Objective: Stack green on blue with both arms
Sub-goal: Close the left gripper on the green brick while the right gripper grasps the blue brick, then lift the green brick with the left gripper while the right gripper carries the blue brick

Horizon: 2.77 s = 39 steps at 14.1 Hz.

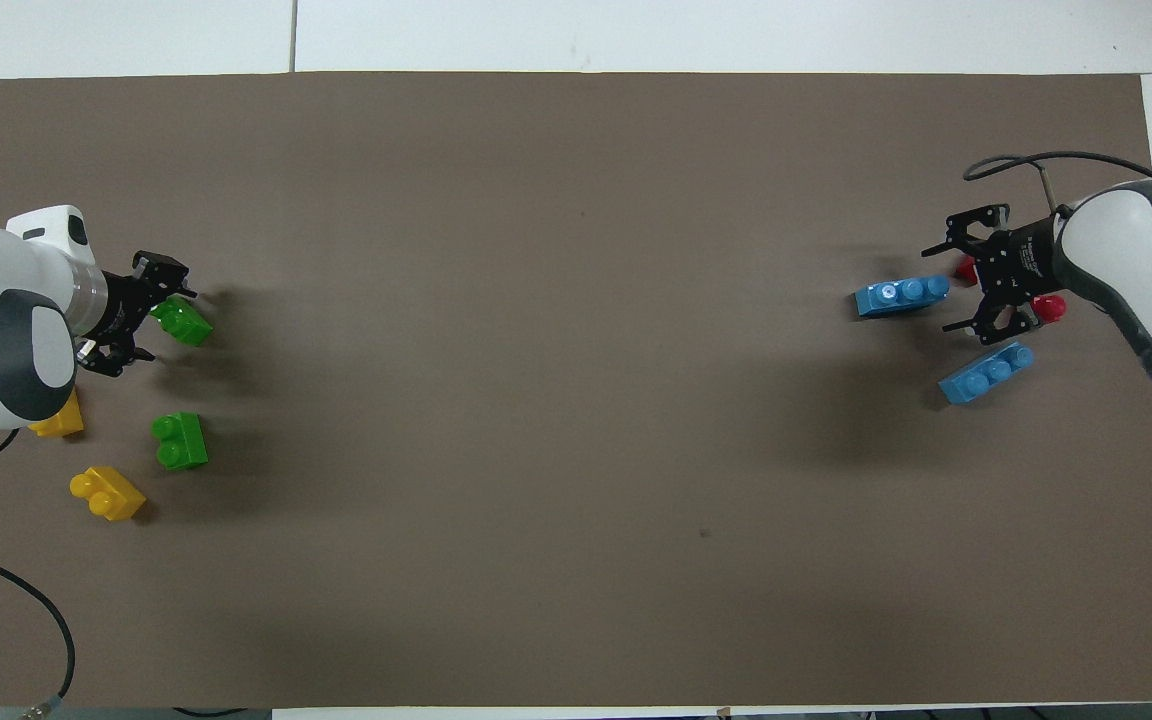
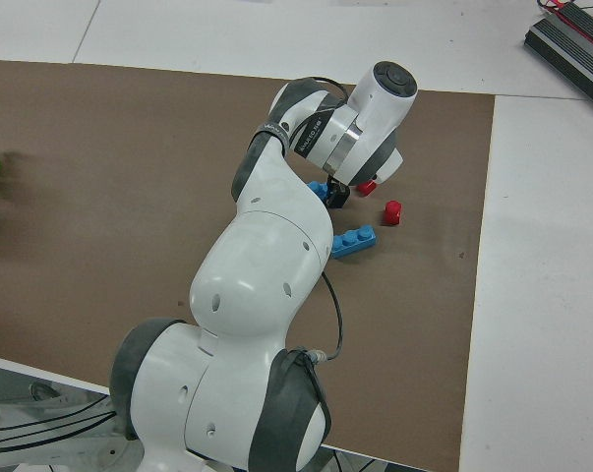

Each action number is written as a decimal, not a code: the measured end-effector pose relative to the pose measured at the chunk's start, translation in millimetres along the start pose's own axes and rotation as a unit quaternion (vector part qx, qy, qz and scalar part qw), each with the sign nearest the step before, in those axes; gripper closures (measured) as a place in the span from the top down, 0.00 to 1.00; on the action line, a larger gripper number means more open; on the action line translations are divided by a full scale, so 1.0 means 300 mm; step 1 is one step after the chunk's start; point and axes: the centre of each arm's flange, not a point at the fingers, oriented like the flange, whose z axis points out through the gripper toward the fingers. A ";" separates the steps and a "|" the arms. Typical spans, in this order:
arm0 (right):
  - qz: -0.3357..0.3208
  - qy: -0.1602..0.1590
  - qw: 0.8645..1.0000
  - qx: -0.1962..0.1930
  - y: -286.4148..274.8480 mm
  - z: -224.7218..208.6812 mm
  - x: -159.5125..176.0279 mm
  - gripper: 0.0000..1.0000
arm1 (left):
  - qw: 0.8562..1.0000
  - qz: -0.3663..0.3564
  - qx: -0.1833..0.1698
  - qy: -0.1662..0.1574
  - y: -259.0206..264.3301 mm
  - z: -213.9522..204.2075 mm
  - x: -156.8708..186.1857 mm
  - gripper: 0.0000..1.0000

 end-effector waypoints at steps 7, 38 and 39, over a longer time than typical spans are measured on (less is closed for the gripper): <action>-0.001 0.002 1.000 0.010 0.030 0.029 0.046 1.00 | 1.000 0.000 -0.009 0.008 0.024 -0.029 0.019 1.00; -0.031 0.014 0.997 0.066 -0.084 0.071 -0.053 0.34 | 1.000 0.004 -0.003 -0.003 0.108 -0.132 0.000 0.34; -0.037 0.008 0.997 0.071 -0.108 0.071 -0.094 0.34 | 1.000 0.000 -0.003 -0.003 0.126 -0.164 -0.024 0.34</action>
